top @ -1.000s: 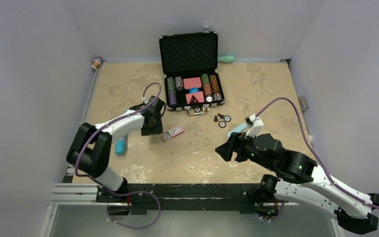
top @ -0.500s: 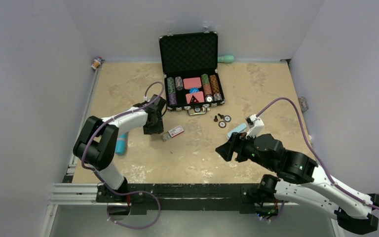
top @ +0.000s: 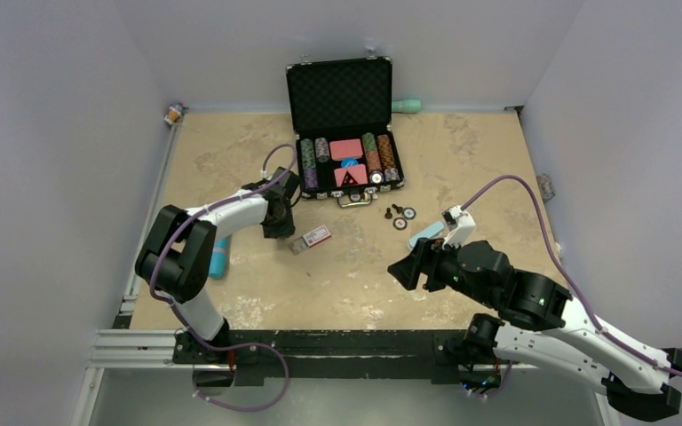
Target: Unload the staples from the stapler
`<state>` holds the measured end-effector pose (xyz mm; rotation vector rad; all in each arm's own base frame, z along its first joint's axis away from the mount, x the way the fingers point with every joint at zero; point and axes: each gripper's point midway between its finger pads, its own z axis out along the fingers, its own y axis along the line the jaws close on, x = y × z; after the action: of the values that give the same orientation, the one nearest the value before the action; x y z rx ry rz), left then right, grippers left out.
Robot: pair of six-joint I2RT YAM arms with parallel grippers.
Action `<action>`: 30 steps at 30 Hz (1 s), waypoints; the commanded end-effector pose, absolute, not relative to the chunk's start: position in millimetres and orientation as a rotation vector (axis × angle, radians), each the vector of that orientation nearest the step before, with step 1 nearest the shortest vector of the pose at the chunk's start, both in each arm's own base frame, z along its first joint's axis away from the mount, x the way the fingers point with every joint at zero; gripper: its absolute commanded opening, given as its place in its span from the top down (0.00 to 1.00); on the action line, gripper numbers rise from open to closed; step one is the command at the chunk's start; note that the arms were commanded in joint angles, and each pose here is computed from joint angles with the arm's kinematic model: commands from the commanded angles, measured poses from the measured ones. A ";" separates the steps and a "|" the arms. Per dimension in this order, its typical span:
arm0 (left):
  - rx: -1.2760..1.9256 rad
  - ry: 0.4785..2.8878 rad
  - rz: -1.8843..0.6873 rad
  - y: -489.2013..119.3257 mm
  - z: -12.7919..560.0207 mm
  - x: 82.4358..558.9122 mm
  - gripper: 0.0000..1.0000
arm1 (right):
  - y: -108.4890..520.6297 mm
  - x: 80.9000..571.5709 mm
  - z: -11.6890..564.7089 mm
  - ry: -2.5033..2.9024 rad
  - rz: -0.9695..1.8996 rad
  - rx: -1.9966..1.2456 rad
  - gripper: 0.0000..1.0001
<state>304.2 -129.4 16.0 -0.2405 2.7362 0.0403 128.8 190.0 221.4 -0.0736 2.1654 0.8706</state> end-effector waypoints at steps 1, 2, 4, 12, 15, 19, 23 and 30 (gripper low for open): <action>-0.239 2.754 0.004 -131.1 11.7 299.9 0.63 | 187.8 131.2 232.9 2.131 0.883 -0.049 0.22; -0.238 2.758 0.003 -131.1 11.3 298.6 0.63 | 188.3 131.1 232.7 2.132 0.883 -0.051 0.22; -0.240 2.762 -0.011 -132.1 11.6 296.1 0.64 | 188.2 131.1 232.1 2.133 0.883 -0.051 0.22; -0.254 2.769 -0.099 -141.8 15.9 289.1 0.65 | 188.5 131.4 232.2 2.134 0.880 -0.051 0.22; -0.259 2.766 -0.101 -141.8 17.9 288.5 0.65 | 187.8 131.1 232.8 2.132 0.882 -0.050 0.22; -0.257 2.763 -0.095 -141.3 19.3 288.9 0.66 | 187.8 131.0 232.7 2.132 0.881 -0.052 0.22; -0.251 2.765 -0.095 -142.1 19.7 290.4 0.68 | 187.8 131.1 232.8 2.132 0.881 -0.052 0.22; -0.239 2.760 -0.004 -132.3 19.8 294.6 0.67 | 187.4 130.7 232.9 2.131 0.882 -0.052 0.22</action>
<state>293.3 -136.8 16.8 -0.2430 2.7583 -0.0508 128.8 190.0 221.4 -0.0733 2.1652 0.8702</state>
